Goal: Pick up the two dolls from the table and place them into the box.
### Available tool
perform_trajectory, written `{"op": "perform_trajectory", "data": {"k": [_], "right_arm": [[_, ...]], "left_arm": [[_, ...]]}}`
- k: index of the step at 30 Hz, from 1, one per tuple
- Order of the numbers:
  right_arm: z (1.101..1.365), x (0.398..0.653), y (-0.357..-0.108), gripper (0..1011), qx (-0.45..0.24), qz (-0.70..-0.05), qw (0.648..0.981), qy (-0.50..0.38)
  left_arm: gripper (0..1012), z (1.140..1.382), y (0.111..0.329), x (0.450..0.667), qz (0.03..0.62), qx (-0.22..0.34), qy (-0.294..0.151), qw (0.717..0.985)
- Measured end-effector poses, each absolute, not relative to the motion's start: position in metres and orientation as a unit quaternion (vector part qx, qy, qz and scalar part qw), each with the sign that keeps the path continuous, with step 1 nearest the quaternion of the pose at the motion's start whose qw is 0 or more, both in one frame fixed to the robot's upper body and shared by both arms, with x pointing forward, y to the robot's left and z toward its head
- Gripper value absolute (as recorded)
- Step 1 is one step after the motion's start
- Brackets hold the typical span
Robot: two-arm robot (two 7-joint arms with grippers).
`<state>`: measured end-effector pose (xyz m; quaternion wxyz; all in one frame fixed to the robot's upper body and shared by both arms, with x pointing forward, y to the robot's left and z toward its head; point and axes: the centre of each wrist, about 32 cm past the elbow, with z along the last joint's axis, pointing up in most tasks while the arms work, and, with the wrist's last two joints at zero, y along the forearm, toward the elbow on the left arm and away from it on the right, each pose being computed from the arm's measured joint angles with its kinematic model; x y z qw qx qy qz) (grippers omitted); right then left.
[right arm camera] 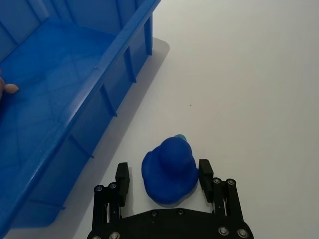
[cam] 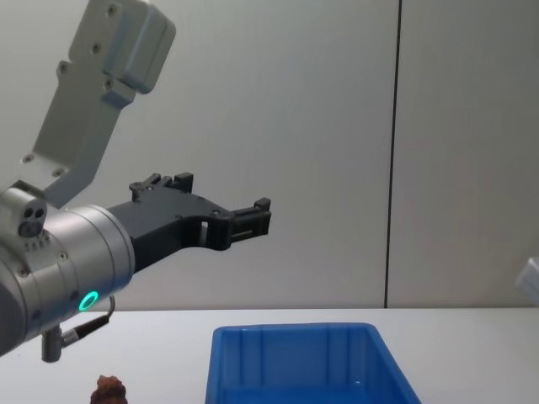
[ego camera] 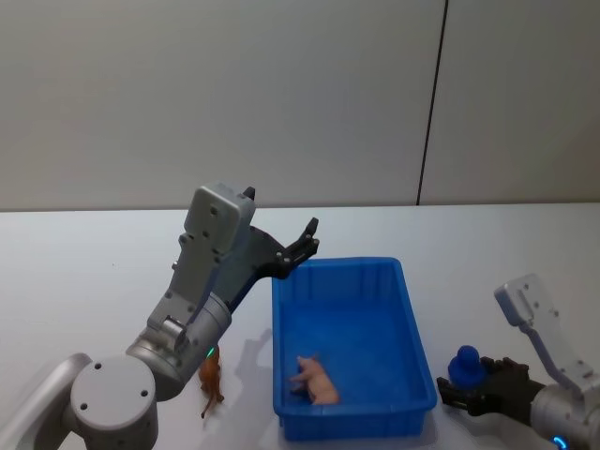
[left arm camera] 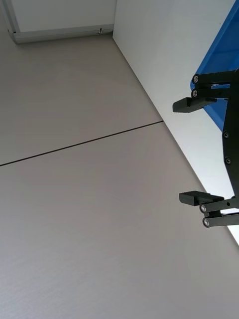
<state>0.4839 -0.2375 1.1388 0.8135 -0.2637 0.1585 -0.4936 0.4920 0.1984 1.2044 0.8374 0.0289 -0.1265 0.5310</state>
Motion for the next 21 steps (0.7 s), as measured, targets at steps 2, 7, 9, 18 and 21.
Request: {"op": "perform_trajectory", "data": {"k": [2,7,9,18,21], "right_arm": [[1.1389,0.4843,-0.2372,837,-0.264,-0.493,0.813,0.159],[1.1389,0.4851,-0.2369,801,-0.265,-0.494,0.813,0.159],[1.1386,0.4847,-0.2369,792,-0.265,-0.495,0.812,0.158],[1.1392,0.4809,-0.2385,736,-0.258,-0.511,0.806,0.149],[1.1396,0.4803,-0.2391,718,-0.257,-0.515,0.804,0.147]], "left_arm": [[1001,1.2044,0.1984,0.4920,0.531,0.029,-0.126,0.837],[1001,1.2044,0.1984,0.4920,0.531,0.029,-0.126,0.837],[1001,1.2044,0.1984,0.4920,0.531,0.029,-0.126,0.837],[1001,1.2044,0.1984,0.4920,0.531,0.029,-0.126,0.837],[1001,1.2044,0.1984,0.4920,0.531,0.029,-0.126,0.837]]}}
